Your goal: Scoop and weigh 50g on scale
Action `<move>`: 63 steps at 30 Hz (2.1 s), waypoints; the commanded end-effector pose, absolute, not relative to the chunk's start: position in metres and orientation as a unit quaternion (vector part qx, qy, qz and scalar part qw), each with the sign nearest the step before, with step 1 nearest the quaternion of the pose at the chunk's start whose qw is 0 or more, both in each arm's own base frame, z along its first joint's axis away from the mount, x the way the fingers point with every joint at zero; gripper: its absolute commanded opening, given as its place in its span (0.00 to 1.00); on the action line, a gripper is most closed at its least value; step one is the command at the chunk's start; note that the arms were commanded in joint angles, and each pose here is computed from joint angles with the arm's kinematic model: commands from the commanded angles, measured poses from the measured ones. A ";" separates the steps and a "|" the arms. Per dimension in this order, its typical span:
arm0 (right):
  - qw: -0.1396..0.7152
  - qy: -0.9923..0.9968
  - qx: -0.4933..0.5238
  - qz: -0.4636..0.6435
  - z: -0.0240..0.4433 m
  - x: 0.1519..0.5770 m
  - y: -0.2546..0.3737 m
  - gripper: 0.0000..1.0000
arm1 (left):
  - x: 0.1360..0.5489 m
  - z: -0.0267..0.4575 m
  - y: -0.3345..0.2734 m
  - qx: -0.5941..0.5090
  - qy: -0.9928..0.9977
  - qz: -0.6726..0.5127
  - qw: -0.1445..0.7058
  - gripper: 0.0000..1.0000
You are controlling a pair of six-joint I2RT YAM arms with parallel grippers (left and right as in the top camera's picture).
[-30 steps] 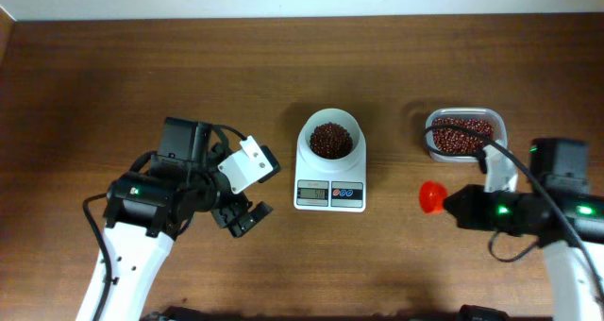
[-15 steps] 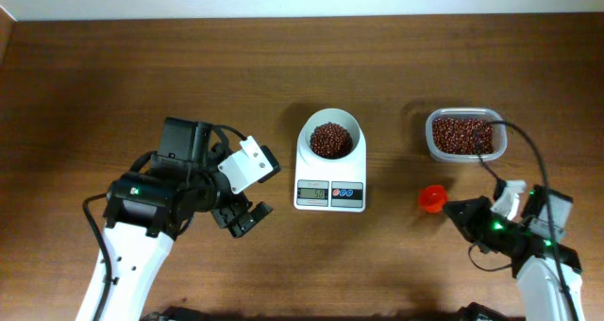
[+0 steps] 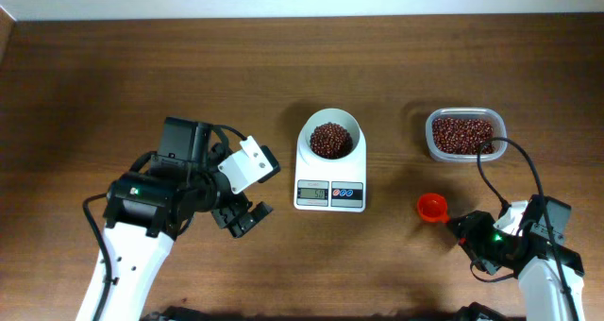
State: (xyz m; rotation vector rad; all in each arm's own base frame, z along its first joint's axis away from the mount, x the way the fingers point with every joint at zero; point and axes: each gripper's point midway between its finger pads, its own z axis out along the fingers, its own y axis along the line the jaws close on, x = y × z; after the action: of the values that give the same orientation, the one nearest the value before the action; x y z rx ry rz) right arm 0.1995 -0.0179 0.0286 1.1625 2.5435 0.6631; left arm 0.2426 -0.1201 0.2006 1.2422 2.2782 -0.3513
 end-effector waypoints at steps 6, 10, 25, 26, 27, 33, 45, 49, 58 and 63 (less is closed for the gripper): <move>0.261 0.884 0.373 0.110 0.074 0.245 -0.083 0.99 | 0.244 0.207 -0.119 0.462 0.835 -0.125 0.270 0.99; 0.313 0.872 0.366 0.089 0.148 0.268 -0.101 0.99 | 0.244 0.207 -0.119 0.462 0.835 -0.125 0.270 0.99; 0.380 0.899 0.179 0.126 0.281 0.188 -0.019 0.99 | 0.244 0.207 -0.119 0.462 0.835 -0.125 0.270 0.99; 0.379 0.899 0.179 0.126 0.281 0.187 -0.018 0.99 | 0.244 0.207 -0.119 0.462 0.835 -0.125 0.270 0.99; 0.377 0.900 0.179 0.126 0.280 0.187 -0.018 0.99 | 0.244 0.207 -0.119 0.462 0.835 -0.125 0.270 0.99; 0.365 0.903 0.183 0.130 0.276 0.185 -0.017 0.99 | 0.244 0.207 -0.119 0.462 0.835 -0.125 0.270 0.99; 0.466 0.872 0.001 0.151 0.308 0.147 0.041 0.99 | 0.244 0.207 -0.119 0.462 0.835 -0.125 0.270 0.99; 0.535 0.839 -0.035 0.096 0.320 0.114 0.055 0.99 | 0.244 0.207 -0.119 0.462 0.835 -0.125 0.270 0.99; 0.542 0.828 -0.087 0.110 0.300 0.123 0.063 0.99 | 0.244 0.207 -0.119 0.462 0.835 -0.125 0.270 0.99; 0.589 0.779 -0.163 0.139 0.282 0.171 0.059 0.99 | 0.244 0.207 -0.119 0.462 0.835 -0.125 0.270 0.99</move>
State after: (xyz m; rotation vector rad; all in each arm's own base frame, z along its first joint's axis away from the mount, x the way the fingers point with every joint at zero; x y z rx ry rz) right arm 0.1590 0.0516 0.2912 -0.2903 1.8757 0.2542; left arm 0.2427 -0.1201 0.2011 1.2416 2.2757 -0.3502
